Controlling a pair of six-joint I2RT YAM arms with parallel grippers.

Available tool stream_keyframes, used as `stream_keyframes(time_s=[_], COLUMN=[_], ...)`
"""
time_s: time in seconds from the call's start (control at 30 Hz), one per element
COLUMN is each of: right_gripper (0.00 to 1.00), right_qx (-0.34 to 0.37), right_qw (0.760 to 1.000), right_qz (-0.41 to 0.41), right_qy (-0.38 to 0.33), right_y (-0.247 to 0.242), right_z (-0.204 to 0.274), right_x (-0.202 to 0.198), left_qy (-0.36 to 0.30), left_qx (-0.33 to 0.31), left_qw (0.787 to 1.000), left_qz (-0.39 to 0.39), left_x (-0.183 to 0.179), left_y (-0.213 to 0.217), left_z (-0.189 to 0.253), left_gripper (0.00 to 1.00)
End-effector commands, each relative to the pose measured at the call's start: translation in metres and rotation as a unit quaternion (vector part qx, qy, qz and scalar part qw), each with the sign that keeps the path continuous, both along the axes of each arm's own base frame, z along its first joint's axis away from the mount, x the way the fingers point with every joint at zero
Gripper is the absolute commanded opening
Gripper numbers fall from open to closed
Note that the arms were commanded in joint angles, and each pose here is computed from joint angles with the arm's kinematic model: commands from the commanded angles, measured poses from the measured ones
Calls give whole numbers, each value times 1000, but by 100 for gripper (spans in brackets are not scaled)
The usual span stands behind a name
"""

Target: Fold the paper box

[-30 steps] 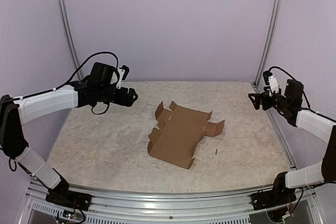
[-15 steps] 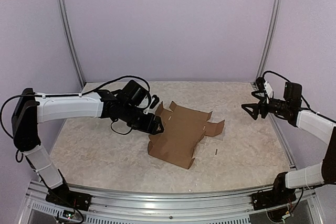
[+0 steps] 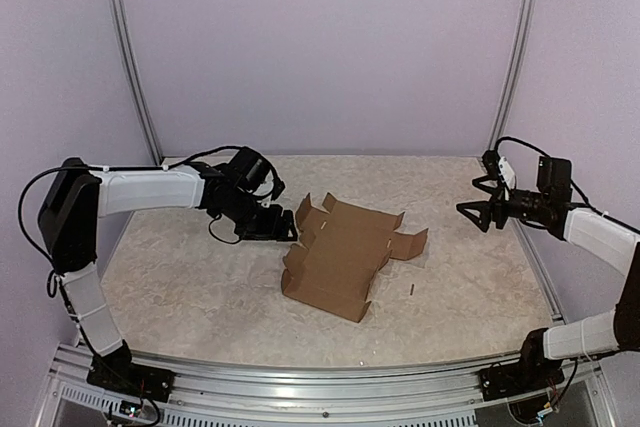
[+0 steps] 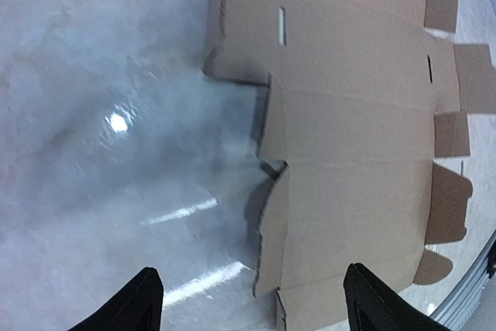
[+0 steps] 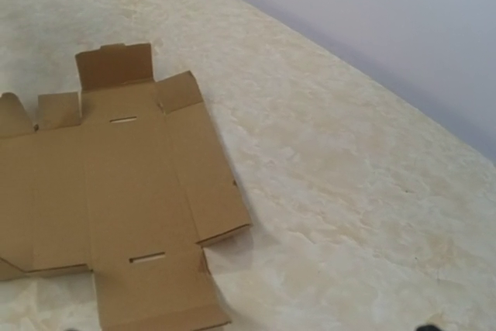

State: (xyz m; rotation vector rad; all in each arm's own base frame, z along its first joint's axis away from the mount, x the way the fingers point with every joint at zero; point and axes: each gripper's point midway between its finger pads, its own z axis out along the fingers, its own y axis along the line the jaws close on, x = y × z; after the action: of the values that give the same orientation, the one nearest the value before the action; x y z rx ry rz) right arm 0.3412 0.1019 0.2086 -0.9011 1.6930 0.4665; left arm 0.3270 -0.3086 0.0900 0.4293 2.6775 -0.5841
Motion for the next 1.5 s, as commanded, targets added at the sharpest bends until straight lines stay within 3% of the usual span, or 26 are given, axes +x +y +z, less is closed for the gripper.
stream_keyframes(time_s=[0.0,0.3,0.47,0.87,1.17,1.3,1.47], right_gripper=[92,91,91,90,90,89,88], right_qx=[-2,-8,-10,-10,-7,-5,-5], right_qw=[1000,1000,1000,1000,1000,1000,997], right_qz=[16,20,19,20,20,7,29], right_qy=[-2,1,0,10,19,26,68], right_y=[6,7,7,7,10,16,46], right_z=[6,6,6,1,-3,4,24], right_x=[-3,-4,-4,-2,-1,9,31], left_qy=[-37,-48,-38,-24,-49,-75,-167], left_qx=[-35,-59,-17,53,58,69,72], left_qw=[999,996,998,997,996,992,979], left_qz=[14,-45,-42,-50,-56,-75,-97], left_x=[60,112,128,137,142,134,116], left_y=[15,-3,-13,-27,-37,-39,-46], left_z=[23,40,22,-26,-24,-23,6], left_gripper=[79,74,71,46,0,0,0])
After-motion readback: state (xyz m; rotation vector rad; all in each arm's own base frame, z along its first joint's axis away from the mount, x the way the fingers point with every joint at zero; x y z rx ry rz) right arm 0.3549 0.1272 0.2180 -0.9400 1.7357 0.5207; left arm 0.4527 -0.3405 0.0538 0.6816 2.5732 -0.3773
